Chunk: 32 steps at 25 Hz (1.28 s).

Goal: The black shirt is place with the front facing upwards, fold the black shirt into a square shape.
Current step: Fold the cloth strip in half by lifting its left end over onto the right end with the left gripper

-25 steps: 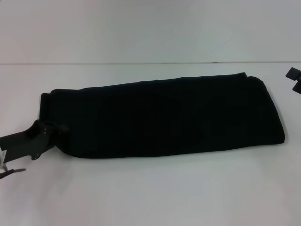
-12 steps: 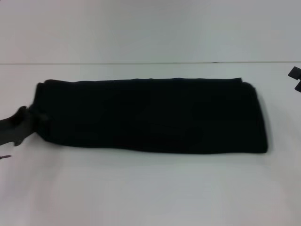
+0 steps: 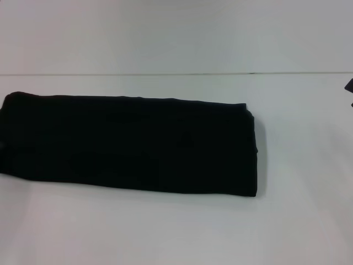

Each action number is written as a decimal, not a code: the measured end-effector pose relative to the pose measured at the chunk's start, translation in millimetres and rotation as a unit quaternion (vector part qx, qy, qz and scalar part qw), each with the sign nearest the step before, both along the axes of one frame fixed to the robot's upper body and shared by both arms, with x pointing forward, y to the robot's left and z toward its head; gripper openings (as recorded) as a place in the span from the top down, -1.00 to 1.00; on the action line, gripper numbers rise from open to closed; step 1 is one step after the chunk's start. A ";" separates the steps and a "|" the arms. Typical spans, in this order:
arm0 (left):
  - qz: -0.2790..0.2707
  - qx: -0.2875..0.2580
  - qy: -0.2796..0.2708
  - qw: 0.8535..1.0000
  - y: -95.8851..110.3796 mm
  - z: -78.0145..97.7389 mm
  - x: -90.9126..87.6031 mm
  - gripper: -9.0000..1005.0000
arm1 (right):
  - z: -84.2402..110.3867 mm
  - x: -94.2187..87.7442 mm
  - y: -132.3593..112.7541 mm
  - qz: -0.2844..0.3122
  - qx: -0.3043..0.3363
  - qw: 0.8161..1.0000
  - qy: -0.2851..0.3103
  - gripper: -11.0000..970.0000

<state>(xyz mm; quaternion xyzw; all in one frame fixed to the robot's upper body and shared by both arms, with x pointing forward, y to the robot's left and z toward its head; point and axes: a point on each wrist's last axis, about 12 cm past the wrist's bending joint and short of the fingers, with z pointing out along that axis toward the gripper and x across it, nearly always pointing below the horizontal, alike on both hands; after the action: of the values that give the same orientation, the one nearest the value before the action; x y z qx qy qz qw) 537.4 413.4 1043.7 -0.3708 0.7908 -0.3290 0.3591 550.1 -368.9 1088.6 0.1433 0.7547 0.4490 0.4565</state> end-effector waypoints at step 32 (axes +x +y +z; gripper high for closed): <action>-0.481 0.010 -0.181 0.858 -279.1 56.5 67.3 0.90 | -5.5 2.8 11.2 0.021 -0.004 1.000 0.006 -0.70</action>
<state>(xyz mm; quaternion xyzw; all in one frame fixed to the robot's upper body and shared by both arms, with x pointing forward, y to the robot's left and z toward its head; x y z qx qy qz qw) 604.8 134.3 1100.2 0.1259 0.7949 -0.5139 0.2970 552.9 -357.7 1083.1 0.1276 0.7620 0.4546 0.4432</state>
